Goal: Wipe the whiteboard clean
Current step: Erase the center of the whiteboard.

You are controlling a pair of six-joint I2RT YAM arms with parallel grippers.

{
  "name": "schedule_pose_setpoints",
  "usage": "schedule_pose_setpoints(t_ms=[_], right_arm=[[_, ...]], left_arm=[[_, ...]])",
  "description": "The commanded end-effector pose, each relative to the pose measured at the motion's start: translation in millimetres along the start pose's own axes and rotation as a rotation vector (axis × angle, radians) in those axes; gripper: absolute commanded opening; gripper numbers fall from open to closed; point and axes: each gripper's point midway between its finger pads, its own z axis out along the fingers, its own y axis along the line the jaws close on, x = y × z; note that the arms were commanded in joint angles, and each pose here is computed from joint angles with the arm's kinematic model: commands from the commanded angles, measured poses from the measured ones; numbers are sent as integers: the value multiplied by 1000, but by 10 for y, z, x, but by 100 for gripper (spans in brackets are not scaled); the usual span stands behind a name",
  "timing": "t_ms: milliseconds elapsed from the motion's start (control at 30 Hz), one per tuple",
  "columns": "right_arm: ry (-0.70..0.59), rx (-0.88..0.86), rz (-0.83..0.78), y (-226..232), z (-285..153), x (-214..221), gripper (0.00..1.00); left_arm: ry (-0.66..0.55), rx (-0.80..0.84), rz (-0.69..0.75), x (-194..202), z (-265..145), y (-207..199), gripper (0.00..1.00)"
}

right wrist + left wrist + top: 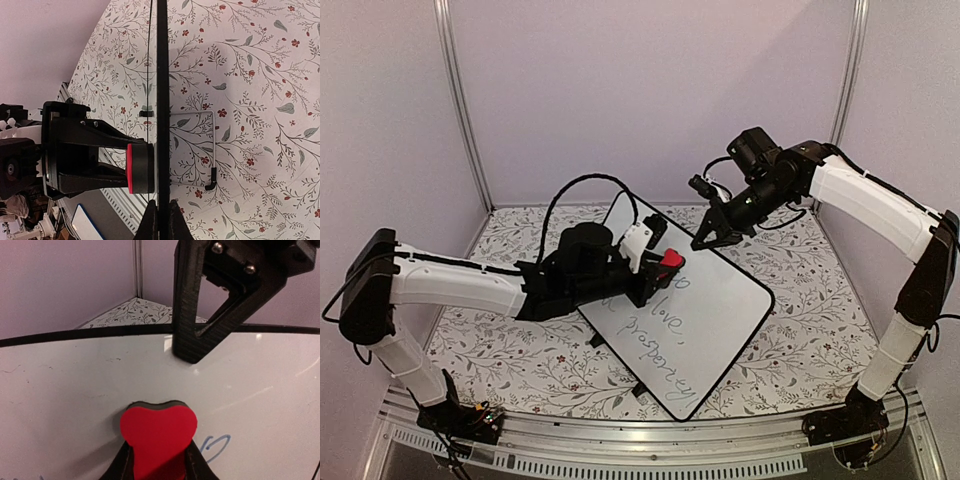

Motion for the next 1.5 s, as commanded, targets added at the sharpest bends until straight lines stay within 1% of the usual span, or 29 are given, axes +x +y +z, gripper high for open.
schedule_pose_setpoints(t_ms=[0,200,400,667,967,1467], right_arm=[[21,-90,-28,244,47,35,0],[23,-95,-29,241,55,57,0],[24,-95,-28,240,52,77,0],[22,-92,-29,235,49,80,0],[25,-97,-25,230,64,79,0],[29,-100,-24,237,68,88,0]], left_arm=[[-28,-7,-2,36,72,13,0],[-24,2,-43,184,-18,26,0],[14,-2,-74,403,-85,54,0],[48,-20,-95,564,-189,94,0],[17,-47,-78,429,-194,143,0],[-45,-18,-43,48,72,95,0]])
